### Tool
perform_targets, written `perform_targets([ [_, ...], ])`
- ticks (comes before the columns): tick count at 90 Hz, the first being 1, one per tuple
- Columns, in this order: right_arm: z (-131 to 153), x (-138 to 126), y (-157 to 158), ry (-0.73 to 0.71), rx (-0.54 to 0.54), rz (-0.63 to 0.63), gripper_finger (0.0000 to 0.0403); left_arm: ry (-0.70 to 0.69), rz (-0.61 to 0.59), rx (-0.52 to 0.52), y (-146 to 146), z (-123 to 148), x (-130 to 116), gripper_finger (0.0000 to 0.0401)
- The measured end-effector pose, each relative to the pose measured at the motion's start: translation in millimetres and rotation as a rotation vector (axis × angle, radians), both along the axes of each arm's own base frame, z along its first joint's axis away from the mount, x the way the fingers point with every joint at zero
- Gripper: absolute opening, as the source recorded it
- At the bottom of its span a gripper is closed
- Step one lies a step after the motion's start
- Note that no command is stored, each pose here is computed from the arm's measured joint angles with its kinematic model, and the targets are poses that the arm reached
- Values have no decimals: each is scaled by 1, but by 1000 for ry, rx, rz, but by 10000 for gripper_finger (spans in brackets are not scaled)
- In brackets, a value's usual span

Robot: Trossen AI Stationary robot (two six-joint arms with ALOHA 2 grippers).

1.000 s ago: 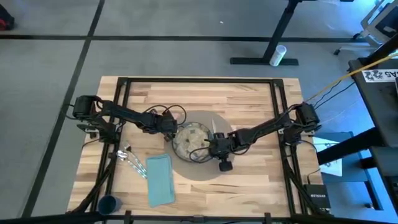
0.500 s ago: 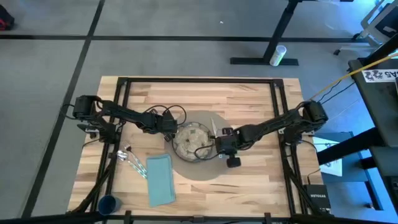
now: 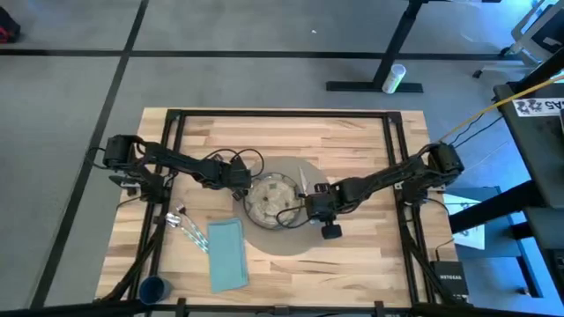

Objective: Set table place
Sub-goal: Put the blue patterned table knife on the brown tablemat to the right of the white patterned plate, then move the blue cup to the top right of the brown tablemat

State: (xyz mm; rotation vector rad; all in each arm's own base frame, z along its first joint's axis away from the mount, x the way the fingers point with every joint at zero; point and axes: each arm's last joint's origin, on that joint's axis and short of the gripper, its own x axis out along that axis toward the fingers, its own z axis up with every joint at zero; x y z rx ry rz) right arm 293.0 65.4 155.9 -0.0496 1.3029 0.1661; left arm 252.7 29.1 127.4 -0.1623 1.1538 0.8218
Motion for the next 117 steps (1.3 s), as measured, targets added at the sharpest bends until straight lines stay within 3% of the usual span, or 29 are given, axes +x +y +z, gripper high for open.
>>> perform_targets([
  [79,-12,11,3,-42,25,32,0,3,-3,1,0,0,0,0],
  [100,-14,4,1,26,-19,19,0,59,-90,10,-5,6,2,0],
  [117,7,0,-2,-16,-59,25,0,128,-234,27,-18,43,6,0],
])
